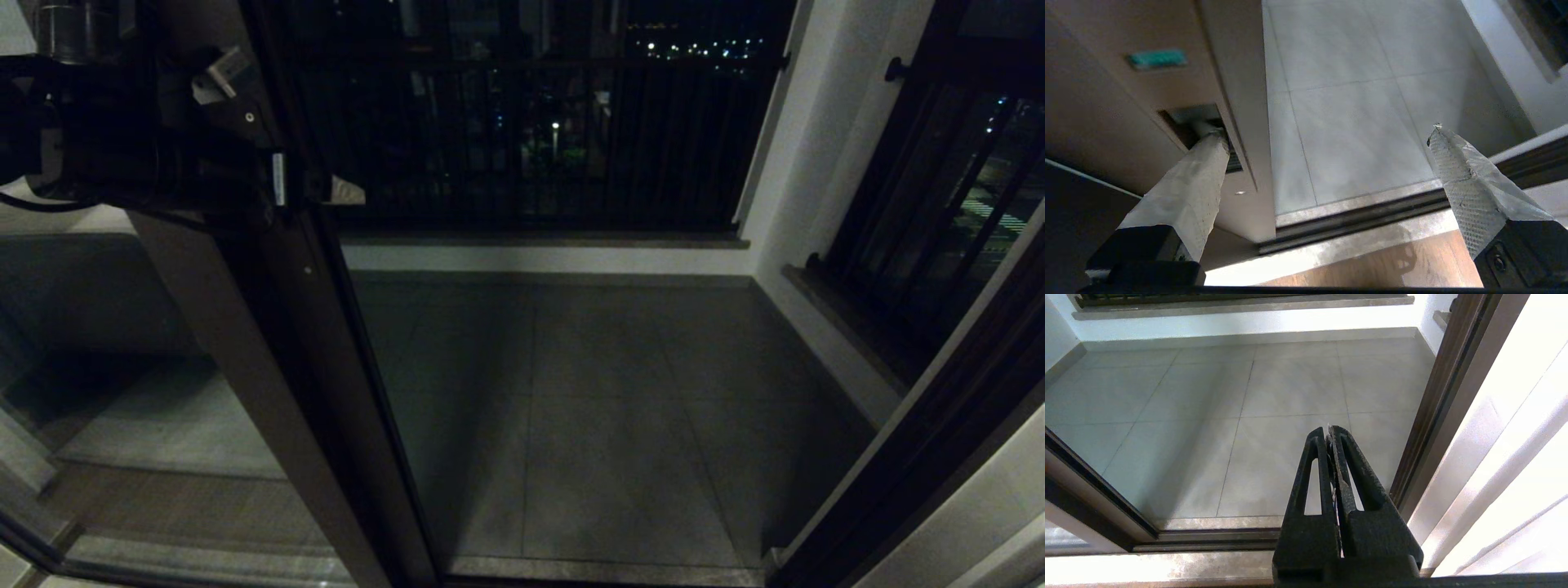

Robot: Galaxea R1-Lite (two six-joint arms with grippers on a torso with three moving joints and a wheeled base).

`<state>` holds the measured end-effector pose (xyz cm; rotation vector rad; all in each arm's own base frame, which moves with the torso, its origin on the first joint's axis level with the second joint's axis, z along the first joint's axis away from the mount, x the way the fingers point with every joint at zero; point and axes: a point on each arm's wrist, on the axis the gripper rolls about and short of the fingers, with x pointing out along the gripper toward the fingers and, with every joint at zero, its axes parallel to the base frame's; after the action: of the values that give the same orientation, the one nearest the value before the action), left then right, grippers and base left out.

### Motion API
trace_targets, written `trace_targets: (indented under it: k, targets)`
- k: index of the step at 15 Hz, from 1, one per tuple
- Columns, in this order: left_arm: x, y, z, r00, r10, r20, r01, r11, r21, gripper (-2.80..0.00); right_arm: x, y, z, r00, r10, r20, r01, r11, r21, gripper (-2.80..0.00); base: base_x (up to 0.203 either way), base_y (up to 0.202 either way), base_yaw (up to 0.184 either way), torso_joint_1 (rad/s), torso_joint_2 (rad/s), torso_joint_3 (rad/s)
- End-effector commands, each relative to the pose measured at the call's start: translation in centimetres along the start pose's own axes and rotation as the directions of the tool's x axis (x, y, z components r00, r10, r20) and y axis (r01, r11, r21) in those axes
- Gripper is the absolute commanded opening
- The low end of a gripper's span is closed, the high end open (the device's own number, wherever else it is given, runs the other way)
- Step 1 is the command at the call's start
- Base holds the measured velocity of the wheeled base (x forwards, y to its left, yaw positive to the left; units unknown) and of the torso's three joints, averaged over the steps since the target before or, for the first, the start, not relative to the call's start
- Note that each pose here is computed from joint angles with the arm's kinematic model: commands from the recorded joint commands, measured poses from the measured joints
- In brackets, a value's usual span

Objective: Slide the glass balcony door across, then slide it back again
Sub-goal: Close the slid door

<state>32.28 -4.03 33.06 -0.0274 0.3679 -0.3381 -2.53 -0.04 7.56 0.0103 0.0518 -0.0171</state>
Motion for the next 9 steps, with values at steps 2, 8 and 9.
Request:
trace_targets:
  k: [2,8,9]
  targets:
    - [0.35,-0.02,-0.21,0.999,-0.041,-0.012,0.041,0.999,-0.004,0.0,0.0,0.0,-0.02,1.0,0.0,0.0,0.0,1.0,0.0,-2.8,0.0,0.0,0.0,0.0,0.0,0.0]
    - [0.08,-0.37,0.02,0.998,-0.057,-0.002,0.057,0.998,0.002,0.0,0.0,0.0,-0.01,1.0,0.0,0.0,0.0,1.0,0.0,-2.8,0.0,0.0,0.0,0.0,0.0,0.0]
    - [0.11,-0.49,0.02,0.998,-0.062,-0.002,0.062,0.998,0.004,0.0,0.0,0.0,-0.01,1.0,0.0,0.0,0.0,1.0,0.0,-2.8,0.0,0.0,0.0,0.0,0.0,0.0]
